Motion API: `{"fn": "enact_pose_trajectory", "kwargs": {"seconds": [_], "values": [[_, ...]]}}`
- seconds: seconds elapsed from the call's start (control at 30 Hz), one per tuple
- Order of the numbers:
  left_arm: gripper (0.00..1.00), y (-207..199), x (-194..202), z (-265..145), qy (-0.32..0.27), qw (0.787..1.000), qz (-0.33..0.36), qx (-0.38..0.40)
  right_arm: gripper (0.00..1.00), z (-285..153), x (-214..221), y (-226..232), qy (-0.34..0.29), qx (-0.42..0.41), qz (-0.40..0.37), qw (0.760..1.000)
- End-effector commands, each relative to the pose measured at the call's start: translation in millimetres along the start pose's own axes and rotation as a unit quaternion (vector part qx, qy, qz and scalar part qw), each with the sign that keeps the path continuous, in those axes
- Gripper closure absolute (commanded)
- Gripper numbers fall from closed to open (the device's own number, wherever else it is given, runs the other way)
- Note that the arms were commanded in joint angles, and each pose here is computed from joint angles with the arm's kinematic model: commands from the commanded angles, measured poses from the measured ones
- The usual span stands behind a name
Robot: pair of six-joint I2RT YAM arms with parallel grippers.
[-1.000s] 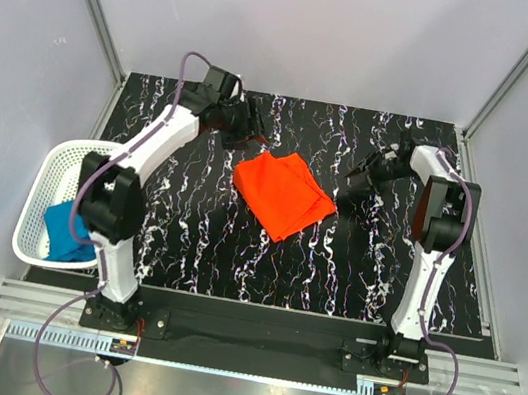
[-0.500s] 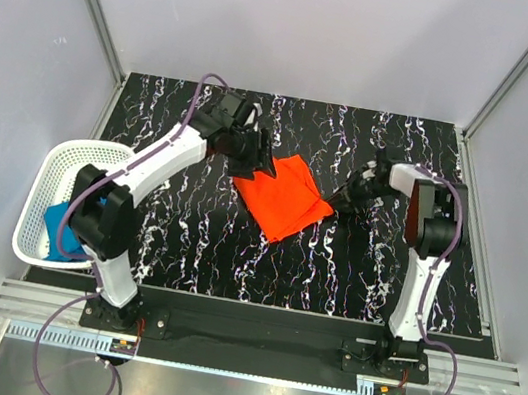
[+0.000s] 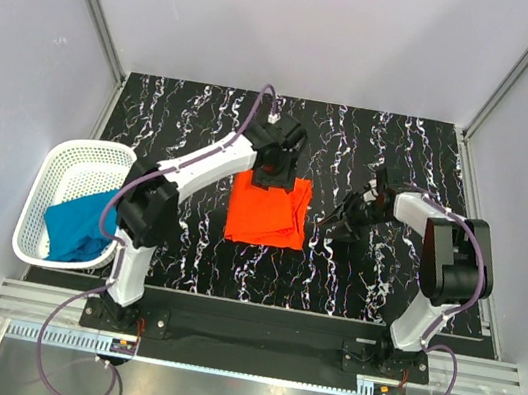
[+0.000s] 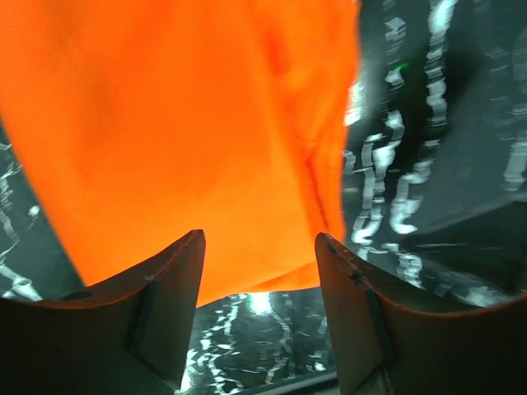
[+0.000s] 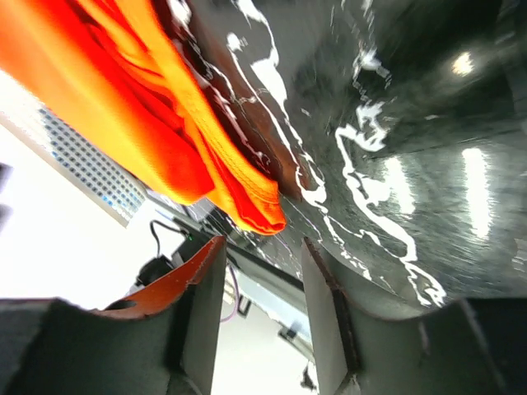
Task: Fold and stack the t-shirts
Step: Fold the tshirt
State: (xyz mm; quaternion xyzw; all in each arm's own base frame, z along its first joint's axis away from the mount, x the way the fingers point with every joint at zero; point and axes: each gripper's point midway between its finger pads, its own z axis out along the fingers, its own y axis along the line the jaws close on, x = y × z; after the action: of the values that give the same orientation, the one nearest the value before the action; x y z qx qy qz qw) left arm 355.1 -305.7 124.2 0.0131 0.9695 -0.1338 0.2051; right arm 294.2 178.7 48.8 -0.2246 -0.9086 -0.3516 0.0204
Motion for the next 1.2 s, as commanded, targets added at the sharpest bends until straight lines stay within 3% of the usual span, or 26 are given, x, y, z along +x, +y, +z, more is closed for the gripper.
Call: {"fn": "enact_pose_trajectory", "kwargs": {"seconds": [0.0, 0.13, 0.67, 1.0, 1.17], "values": [[0.42, 10, -23, -1, -0.058, 0.995, 0.032, -0.068, 0.50, -11, -14, 9, -0.032, -0.008, -0.041, 0.999], [0.46, 0, -24, 14, -0.062, 0.993, 0.054, -0.079, 0.49, -9, -20, 11, -0.032, -0.011, -0.060, 0.998], [0.41, -22, -40, 63, -0.108, 0.984, 0.049, -0.132, 0.53, -3, -31, 24, -0.029, -0.033, -0.059, 0.997], [0.49, -11, -26, 79, -0.092, 0.982, 0.054, -0.156, 0.55, 1, -36, 28, -0.023, -0.040, -0.061, 0.997], [0.60, -10, -22, 86, -0.084, 0.982, 0.057, -0.159, 0.55, 1, -43, 34, -0.024, -0.047, -0.061, 0.997]]}}
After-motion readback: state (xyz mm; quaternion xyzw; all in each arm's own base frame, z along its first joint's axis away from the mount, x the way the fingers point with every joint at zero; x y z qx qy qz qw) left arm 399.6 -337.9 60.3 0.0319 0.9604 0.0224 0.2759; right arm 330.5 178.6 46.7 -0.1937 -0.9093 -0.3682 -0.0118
